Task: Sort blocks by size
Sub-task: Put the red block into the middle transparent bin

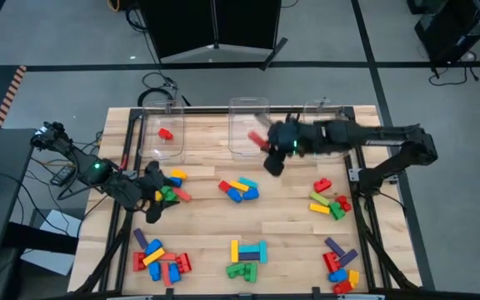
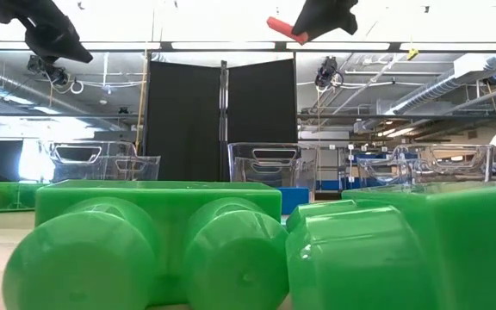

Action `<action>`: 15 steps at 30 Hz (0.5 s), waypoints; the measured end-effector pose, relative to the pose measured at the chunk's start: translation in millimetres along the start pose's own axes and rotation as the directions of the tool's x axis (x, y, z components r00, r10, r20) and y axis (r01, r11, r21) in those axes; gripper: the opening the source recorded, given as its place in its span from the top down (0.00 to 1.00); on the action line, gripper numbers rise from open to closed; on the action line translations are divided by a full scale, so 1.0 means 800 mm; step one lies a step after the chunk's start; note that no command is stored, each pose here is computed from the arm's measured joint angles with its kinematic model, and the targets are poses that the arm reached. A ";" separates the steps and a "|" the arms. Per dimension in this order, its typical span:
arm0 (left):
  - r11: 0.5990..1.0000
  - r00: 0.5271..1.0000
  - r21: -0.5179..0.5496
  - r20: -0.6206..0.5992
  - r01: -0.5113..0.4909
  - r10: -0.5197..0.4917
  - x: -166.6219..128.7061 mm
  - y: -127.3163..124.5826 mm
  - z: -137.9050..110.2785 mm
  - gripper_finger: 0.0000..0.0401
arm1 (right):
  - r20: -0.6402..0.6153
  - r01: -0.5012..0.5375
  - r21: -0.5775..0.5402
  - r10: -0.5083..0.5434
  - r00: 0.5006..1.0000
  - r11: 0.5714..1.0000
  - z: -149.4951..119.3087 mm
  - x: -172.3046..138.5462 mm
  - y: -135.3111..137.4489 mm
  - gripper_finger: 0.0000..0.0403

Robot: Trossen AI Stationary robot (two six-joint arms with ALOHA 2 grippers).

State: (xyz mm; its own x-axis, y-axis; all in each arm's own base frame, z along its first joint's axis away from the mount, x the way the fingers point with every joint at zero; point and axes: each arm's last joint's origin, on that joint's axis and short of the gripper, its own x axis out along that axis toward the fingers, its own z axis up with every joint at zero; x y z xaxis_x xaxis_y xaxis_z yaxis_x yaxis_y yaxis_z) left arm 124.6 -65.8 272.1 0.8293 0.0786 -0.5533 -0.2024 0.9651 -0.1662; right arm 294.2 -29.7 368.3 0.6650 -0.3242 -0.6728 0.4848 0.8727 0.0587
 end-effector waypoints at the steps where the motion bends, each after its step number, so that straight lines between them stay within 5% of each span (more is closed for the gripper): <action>1: 1.000 1.000 -0.007 0.010 -0.013 0.014 0.000 0.000 0.000 0.24 | 0.010 0.011 0.002 -0.011 1.000 1.000 0.007 0.001 -0.011 0.71; 8: 0.997 0.996 -0.036 0.051 -0.069 0.071 0.000 0.002 0.002 0.24 | 0.036 0.003 0.018 -0.004 0.999 1.000 0.033 0.019 -0.079 0.71; 15: 0.997 0.996 -0.058 0.078 -0.044 0.049 0.001 -0.001 0.006 0.24 | -0.052 -0.033 -0.029 0.031 0.998 0.999 0.035 0.078 -0.112 0.71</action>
State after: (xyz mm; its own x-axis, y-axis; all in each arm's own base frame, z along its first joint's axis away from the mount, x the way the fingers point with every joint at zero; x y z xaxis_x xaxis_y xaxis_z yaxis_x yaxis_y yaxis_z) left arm 127.5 -65.3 275.9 0.8566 0.1449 -0.4951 -0.2690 0.9444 -0.1890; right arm 308.2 -138.1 342.2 0.6492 -0.2773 -0.7083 0.4463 0.8929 0.0595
